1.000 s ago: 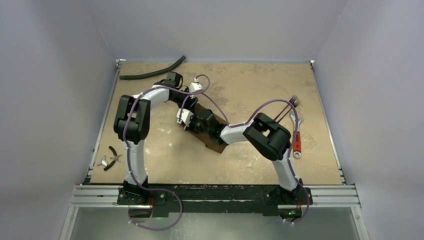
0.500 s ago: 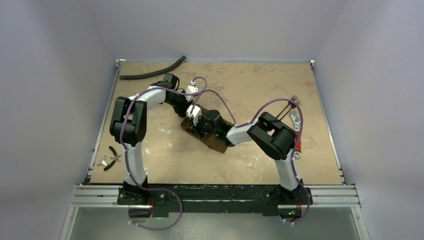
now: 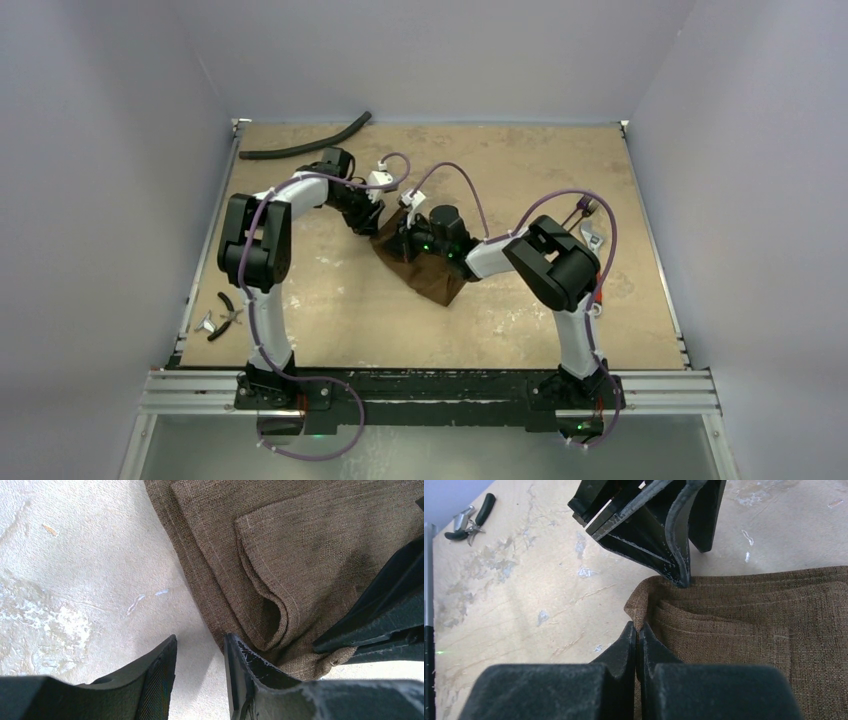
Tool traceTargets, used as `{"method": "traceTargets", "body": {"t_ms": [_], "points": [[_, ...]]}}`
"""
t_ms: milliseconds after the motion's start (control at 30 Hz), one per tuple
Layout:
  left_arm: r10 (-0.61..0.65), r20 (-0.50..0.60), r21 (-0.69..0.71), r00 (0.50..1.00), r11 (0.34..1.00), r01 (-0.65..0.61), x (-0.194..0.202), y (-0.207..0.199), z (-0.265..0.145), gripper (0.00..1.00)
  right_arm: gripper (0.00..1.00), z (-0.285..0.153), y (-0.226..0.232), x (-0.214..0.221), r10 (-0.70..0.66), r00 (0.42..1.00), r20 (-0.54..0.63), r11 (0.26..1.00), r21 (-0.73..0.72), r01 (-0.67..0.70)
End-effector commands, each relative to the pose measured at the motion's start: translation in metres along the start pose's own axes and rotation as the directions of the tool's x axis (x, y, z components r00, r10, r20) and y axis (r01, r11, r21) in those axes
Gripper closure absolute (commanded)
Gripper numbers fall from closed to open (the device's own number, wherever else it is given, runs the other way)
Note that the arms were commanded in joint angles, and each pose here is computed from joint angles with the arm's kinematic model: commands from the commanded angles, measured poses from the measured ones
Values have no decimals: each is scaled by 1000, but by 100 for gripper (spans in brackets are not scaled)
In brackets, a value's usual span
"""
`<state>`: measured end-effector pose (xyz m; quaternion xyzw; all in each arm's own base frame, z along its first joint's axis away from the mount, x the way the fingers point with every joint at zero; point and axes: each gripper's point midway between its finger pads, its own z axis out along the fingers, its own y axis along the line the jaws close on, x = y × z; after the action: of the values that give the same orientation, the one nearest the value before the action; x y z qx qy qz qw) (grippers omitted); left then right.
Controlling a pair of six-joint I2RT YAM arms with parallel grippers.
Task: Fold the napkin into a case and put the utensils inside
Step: Pick up the 2/3-rectangle-folded napkin from the center of the board.
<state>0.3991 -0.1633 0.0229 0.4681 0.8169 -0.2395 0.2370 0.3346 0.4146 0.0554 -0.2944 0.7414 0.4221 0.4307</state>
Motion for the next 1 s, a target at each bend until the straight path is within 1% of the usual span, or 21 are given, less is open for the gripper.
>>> {"method": "traceTargets", "body": {"t_ms": [0, 167, 233, 333, 467, 567, 667, 700, 800, 933, 967], "points": [[13, 30, -24, 999, 1000, -12, -9, 3, -16, 61, 100, -4, -2, -7, 65, 998, 17, 997, -31, -65], [-19, 88, -78, 996, 997, 25, -25, 33, -54, 54, 99, 0, -17, 2, 116, 992, -42, 993, -20, -117], [6, 80, -74, 997, 997, 0, -27, 34, -65, 53, 98, 3, -21, 3, 132, 989, -59, 991, -20, -133], [50, 60, -17, 997, 999, -49, -23, 17, -70, 52, 95, 7, -24, 1, 141, 988, -69, 990, -21, -143], [72, 33, 89, 997, 993, -75, -8, -19, -53, 51, 91, 10, -27, -4, 159, 985, -73, 987, -25, -162], [66, 79, 100, 995, 992, -74, -9, -31, -44, 52, 87, 13, -26, -11, 167, 983, -70, 985, -36, -170], [56, 144, 94, 988, 993, -70, -19, -38, -40, 53, 84, 14, -28, -17, 183, 981, -66, 982, -41, -186], [55, 155, 91, 986, 993, -70, -22, -40, -38, 53, 82, 14, -29, -20, 190, 980, -62, 980, -43, -193], [38, 163, 33, 986, 998, -44, -25, -32, -32, 53, 70, 13, -34, -26, 204, 977, -55, 977, -45, -207], [0, 185, -102, 983, 995, 19, -31, -3, -28, 55, 62, 12, -35, -35, 209, 977, -48, 976, -49, -212], [-22, 189, -131, 982, 990, 47, -31, 4, -28, 56, 55, 10, -35, -38, 211, 976, -46, 976, -49, -214]]}}
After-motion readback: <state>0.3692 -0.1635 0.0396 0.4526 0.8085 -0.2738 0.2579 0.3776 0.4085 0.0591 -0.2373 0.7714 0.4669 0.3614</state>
